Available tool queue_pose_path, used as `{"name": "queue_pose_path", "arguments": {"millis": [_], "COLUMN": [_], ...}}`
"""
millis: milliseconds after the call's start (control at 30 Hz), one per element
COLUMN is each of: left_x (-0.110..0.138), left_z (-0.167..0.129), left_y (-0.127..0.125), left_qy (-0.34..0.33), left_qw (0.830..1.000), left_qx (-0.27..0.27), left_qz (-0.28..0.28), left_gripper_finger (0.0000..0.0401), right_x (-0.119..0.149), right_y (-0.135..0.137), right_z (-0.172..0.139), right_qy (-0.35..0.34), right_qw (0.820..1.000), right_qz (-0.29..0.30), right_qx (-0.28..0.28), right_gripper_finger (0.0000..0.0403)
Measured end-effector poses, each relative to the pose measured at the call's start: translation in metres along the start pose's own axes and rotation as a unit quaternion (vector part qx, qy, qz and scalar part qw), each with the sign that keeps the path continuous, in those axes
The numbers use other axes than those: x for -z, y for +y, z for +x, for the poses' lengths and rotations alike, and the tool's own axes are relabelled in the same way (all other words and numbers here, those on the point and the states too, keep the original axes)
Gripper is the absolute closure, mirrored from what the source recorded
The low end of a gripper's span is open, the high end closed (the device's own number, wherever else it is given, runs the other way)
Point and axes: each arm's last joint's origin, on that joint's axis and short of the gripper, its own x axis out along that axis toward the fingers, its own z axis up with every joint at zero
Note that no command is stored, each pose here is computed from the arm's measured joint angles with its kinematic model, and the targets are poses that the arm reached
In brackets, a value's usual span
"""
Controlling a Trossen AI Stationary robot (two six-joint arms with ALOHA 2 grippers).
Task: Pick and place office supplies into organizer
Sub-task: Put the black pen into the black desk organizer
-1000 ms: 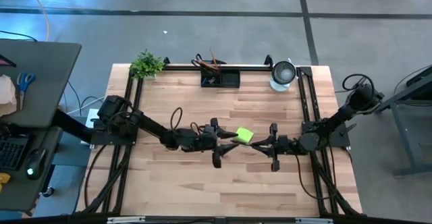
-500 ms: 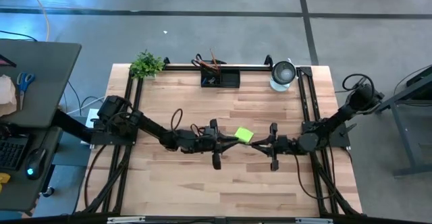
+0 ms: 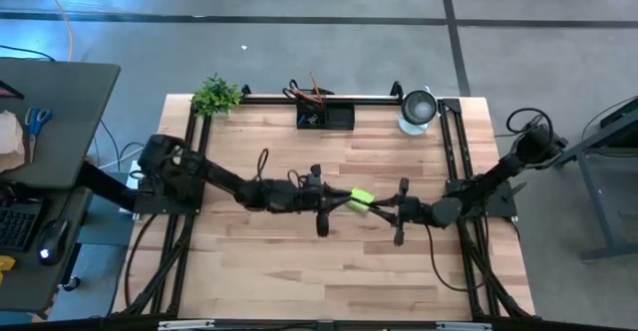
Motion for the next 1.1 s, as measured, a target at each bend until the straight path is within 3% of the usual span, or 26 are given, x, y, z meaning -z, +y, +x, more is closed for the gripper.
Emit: {"name": "queue_pose_path", "arguments": {"millis": [267, 433, 567, 700, 833, 967, 1100], "left_x": [-0.057, -0.066, -0.089, -0.121, -0.146, -0.152, -0.151], "left_z": [-0.005, -0.015, -0.021, -0.024, -0.027, -0.035, -0.044], "left_y": [0.057, 0.082, 0.112, 0.137, 0.16, 0.193, 0.241], "left_qy": [-0.008, 0.062, 0.119, 0.185, 0.189, 0.202, 0.204], "left_qw": [1.0, 0.997, 0.984, 0.961, 0.951, 0.944, 0.949], "left_qx": [-0.03, -0.045, -0.119, -0.181, -0.214, -0.23, -0.226], "left_qz": [0.006, 0.021, 0.062, 0.096, 0.115, 0.123, 0.08], "left_gripper_finger": [0.0392, 0.0387, 0.0384, 0.0391, 0.0388, 0.0381, 0.0391], "right_x": [0.01, 0.006, 0.004, 0.004, 0.004, 0.004, 0.005], "right_y": [-0.003, -0.007, -0.009, -0.013, -0.023, -0.035, -0.05], "right_z": [-0.001, -0.001, -0.002, 0.001, 0.006, 0.013, 0.021], "right_qy": [0.039, 0.026, 0.021, 0.021, 0.024, 0.03, 0.038], "right_qw": [0.997, 0.989, 0.984, 0.981, 0.977, 0.974, 0.971], "right_qz": [-0.051, -0.092, -0.089, -0.081, -0.078, -0.077, -0.079], "right_qx": [0.046, 0.114, 0.154, 0.174, 0.198, 0.209, 0.224], "right_gripper_finger": [0.0268, 0.0237, 0.0221, 0.0218, 0.0224, 0.0236, 0.0251]}}
